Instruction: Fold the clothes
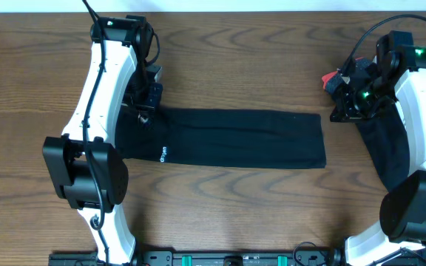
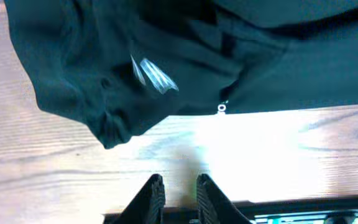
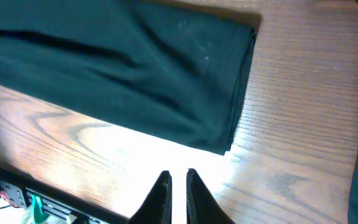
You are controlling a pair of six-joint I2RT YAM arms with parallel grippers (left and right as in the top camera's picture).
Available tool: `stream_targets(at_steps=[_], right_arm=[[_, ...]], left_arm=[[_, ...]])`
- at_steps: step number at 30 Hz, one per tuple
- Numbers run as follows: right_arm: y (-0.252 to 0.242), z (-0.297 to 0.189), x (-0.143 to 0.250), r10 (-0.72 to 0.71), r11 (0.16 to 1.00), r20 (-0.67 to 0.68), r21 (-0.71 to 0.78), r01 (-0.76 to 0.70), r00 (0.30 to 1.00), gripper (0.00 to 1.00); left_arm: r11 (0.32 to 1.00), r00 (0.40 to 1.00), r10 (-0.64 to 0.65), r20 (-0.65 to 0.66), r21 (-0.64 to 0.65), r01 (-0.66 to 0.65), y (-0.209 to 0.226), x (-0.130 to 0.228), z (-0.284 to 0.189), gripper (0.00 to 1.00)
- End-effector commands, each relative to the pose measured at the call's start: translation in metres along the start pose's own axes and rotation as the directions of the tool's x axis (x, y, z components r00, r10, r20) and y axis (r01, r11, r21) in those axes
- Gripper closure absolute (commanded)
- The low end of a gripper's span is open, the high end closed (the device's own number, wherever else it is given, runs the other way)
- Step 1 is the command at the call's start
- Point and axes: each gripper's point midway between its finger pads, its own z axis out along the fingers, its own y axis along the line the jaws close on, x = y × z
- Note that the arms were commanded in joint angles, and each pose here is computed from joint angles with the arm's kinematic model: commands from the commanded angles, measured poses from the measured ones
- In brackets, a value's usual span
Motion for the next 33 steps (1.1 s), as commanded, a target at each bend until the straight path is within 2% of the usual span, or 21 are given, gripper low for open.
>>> stream_targets(at_steps=[1, 3, 4, 5, 8, 13, 15, 24, 27, 29, 30, 33], right_arm=[[0.0, -0.002, 0.004, 0.003, 1.0, -0.008, 0.006, -0.003, 1.0, 0.84], [-0.001, -0.002, 0.008, 0.008, 1.0, -0.024, 0.017, -0.007, 1.0, 0.8], [-0.002, -0.002, 0.008, 0.008, 1.0, -0.025, 0.02, -0.008, 1.0, 0.75], [-0.002, -0.002, 0.008, 0.019, 1.0, -0.023, 0.021, -0.019, 1.0, 0.7], [0.0, -0.002, 0.003, 0.05, 0.999, -0.004, 0.013, -0.05, 0.999, 0.69], [0.006, 0.003, -0.006, 0.014, 1.0, 0.021, 0.016, -0.015, 1.0, 0.56], [0.009, 0.006, -0.008, 0.001, 1.0, 0.026, 0.017, -0.002, 1.0, 0.55], [0.012, 0.015, -0.01, -0.014, 1.0, 0.03, 0.016, 0.013, 0.999, 0.52], [0.012, 0.016, -0.01, -0.013, 1.0, 0.027, 0.016, 0.012, 1.0, 0.53], [0.012, 0.016, -0.01, -0.013, 1.0, 0.027, 0.017, 0.012, 1.0, 0.53], [0.011, 0.016, -0.01, -0.013, 1.0, 0.027, 0.017, 0.012, 1.0, 0.53], [0.011, 0.016, -0.01, -0.014, 1.0, 0.03, 0.017, 0.013, 0.999, 0.53]], left_arm=[[1.0, 1.0, 0.007, -0.002, -0.012, -0.007, 0.003, 0.004, -0.003, 0.78], [1.0, 1.0, 0.004, -0.005, -0.011, -0.004, 0.004, 0.004, -0.003, 0.78], [1.0, 1.0, 0.003, -0.005, -0.011, -0.003, 0.004, 0.004, -0.003, 0.78], [1.0, 1.0, 0.002, -0.002, -0.011, -0.002, 0.004, 0.004, -0.003, 0.74], [0.999, 0.999, -0.033, 0.033, -0.011, 0.033, 0.004, -0.005, -0.003, 0.65], [0.994, 0.993, -0.111, 0.033, -0.001, 0.111, 0.003, -0.01, 0.013, 0.61], [0.988, 0.988, -0.153, 0.031, 0.0, 0.153, 0.003, -0.013, 0.028, 0.57], [0.965, 0.958, -0.262, 0.118, 0.019, 0.261, 0.004, -0.039, 0.085, 0.57], [0.965, 0.959, -0.261, 0.11, 0.01, 0.262, 0.004, -0.036, 0.093, 0.63], [0.966, 0.962, -0.26, 0.08, 0.004, 0.26, 0.004, -0.028, 0.098, 0.81], [0.966, 0.964, -0.259, 0.054, 0.0, 0.26, 0.003, -0.022, 0.1, 0.93], [0.966, 0.966, -0.26, -0.018, -0.018, 0.259, 0.003, -0.002, 0.099, 0.94]])
